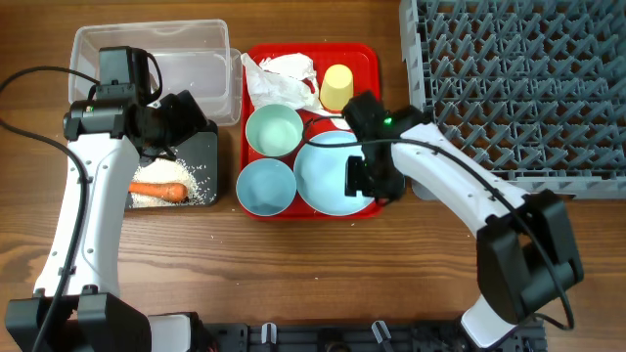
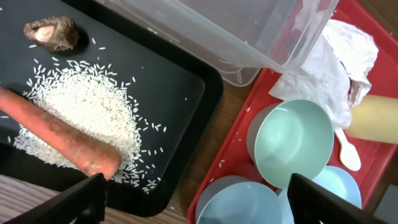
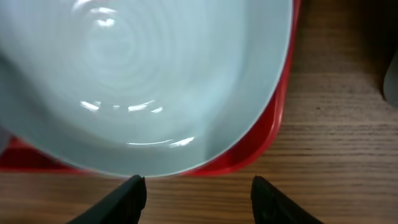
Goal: Sort waste into correct bins and load items into the dishwasher rack
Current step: 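Grasp the light-blue plate edge with the right gripper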
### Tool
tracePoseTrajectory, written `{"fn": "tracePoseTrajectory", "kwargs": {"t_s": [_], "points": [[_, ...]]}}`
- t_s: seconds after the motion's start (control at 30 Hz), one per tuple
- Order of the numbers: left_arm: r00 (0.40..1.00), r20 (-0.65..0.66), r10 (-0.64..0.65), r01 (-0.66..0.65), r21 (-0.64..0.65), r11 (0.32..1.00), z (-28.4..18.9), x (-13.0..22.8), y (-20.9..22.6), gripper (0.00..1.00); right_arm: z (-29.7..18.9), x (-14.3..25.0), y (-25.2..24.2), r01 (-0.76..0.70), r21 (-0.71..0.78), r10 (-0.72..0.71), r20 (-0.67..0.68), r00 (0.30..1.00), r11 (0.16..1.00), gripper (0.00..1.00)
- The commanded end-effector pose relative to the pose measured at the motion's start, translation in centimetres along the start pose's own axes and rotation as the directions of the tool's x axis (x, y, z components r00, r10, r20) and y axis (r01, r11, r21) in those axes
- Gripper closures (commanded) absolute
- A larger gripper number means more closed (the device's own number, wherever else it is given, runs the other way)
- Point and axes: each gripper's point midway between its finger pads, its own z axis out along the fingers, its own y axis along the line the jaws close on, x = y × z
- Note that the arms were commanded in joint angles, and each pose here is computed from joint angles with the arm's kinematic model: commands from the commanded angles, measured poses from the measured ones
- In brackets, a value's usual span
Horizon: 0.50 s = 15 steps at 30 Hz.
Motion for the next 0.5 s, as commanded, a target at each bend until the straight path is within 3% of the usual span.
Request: {"fn": "tracePoseTrajectory", "kwargs": {"t_s": [0.0, 0.17, 0.23, 0.4, 0.43, 0.47], "points": [[0.999, 0.025, 0.019, -0.019, -0.002, 1.0, -0.6, -0.5, -0.1, 0.07, 2.7, -0.3, -1.4, -0.07, 0.049, 0.068, 0.043, 0.997, 0.996, 0.49], [1.0, 0.022, 0.019, -0.019, -0.004, 1.0, -0.6, -0.4, -0.1, 0.06, 4.6, -0.9, -1.3, -0.064, 0.012, 0.062, 0.092, 0.994, 0.998, 0.53], [1.0, 0.022, 0.019, -0.019, -0.004, 1.0, -0.6, -0.4, -0.1, 0.07, 4.6, -1.3, -1.6, -0.064, 0.029, 0.06, 0.115, 0.991, 0.998, 0.67], [1.0, 0.021, 0.019, -0.019, -0.004, 1.0, -0.6, -0.4, -0.1, 0.06, 5.8, -1.6, -3.3, -0.074, 0.087, 0.059, 0.172, 0.983, 0.993, 0.78], [1.0, 0.022, 0.019, -0.019, -0.004, 1.0, -0.6, -0.4, -0.1, 0.06, 5.9, -1.9, -3.7, -0.079, 0.107, 0.057, 0.191, 0.98, 0.991, 0.88], [1.0, 0.022, 0.019, -0.019, -0.004, 1.0, -0.6, -0.4, -0.1, 0.06, 5.8, -2.0, -3.9, -0.081, 0.118, 0.056, 0.202, 0.978, 0.99, 0.91]]}}
